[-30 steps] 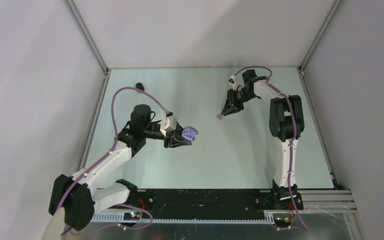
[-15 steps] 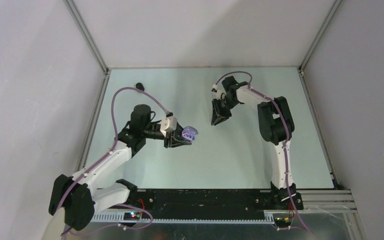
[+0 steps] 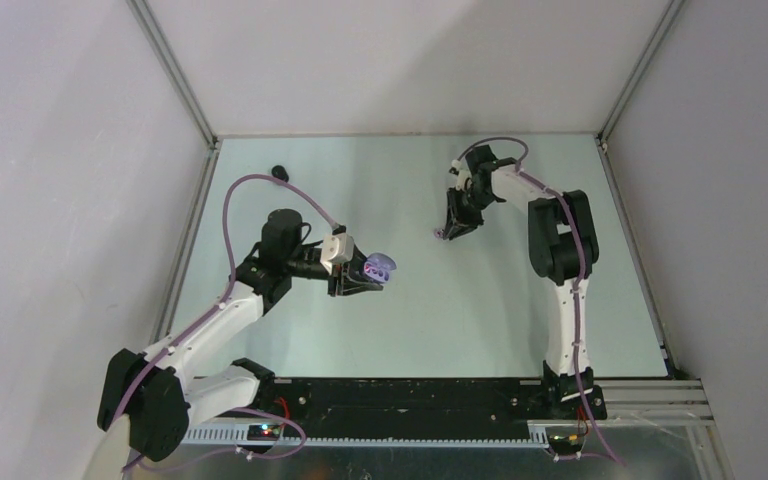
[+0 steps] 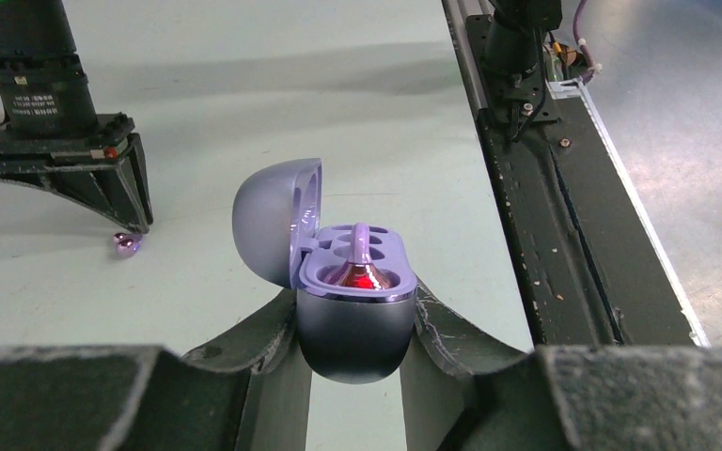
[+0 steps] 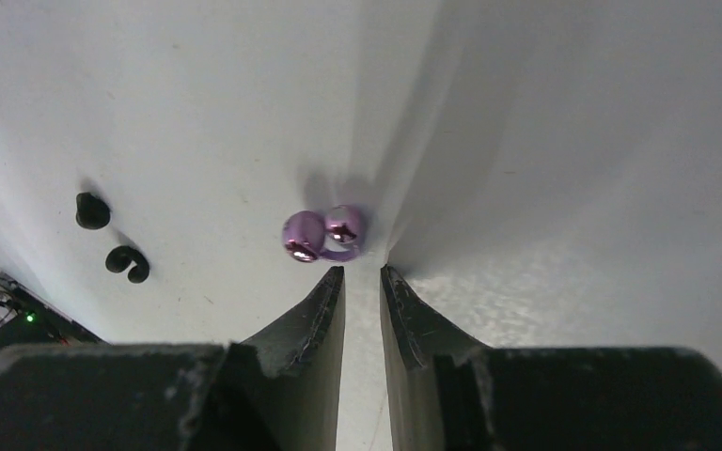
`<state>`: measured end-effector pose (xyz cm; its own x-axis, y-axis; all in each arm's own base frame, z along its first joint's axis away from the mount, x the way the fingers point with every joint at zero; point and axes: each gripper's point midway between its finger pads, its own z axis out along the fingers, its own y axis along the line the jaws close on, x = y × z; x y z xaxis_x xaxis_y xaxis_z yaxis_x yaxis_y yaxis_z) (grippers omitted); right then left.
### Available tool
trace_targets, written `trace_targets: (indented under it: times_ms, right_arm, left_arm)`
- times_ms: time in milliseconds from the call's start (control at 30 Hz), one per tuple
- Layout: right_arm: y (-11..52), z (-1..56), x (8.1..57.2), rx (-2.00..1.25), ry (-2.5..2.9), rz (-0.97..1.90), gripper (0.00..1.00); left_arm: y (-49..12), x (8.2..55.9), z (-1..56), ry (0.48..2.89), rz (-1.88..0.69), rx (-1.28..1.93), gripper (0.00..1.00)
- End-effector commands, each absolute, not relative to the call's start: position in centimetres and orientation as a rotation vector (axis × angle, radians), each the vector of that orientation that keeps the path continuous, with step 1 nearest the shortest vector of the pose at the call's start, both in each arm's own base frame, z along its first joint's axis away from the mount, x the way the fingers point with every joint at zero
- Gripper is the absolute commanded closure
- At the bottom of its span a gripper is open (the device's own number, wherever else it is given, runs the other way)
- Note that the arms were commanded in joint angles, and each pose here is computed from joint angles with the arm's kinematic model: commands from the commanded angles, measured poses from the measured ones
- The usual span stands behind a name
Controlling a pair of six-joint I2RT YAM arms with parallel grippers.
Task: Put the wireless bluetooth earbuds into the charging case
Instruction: Adjust the earbud at the center of the board.
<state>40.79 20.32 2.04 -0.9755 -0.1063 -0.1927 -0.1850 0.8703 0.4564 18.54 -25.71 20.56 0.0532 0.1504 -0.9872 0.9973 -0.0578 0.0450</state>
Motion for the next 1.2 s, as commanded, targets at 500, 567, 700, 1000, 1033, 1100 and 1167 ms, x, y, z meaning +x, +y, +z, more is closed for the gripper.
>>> trace_targets:
  times_ms: [500,567,700,1000,1033,1100,1167]
  right_arm:
    - [22.3,4.5,40.8,-0.354,2.779,0.830,0.88]
    - [23.4,4.7,40.3,-0.404,2.770,0.843,0.89]
    - [25.1,4.2,39.8,-0.473,2.768,0.803,0.90]
    - [25.3,1.8,40.7,-0.511,2.793,0.560,0.94]
    - [25.1,1.8,41.0,-0.508,2.786,0.537,0.94]
    - [24.5,1.8,41.5,-0.495,2.774,0.475,0.95]
    - [23.9,1.8,42.1,-0.484,2.761,0.415,0.95]
  left_arm:
    - [-25.8,18.2,21.5,1.197,-1.113,1.406,1.00]
    - [-25.8,18.2,21.5,1.197,-1.113,1.407,1.00]
    - [-25.8,18.2,21.4,1.199,-1.115,1.406,1.00]
    - [-25.8,18.3,21.4,1.199,-1.114,1.408,1.00]
    - [-25.8,18.3,21.3,1.200,-1.115,1.408,1.00]
    - [-25.8,18.3,21.3,1.200,-1.118,1.409,1.00]
    - [-25.8,18.2,21.3,1.198,-1.118,1.410,1.00]
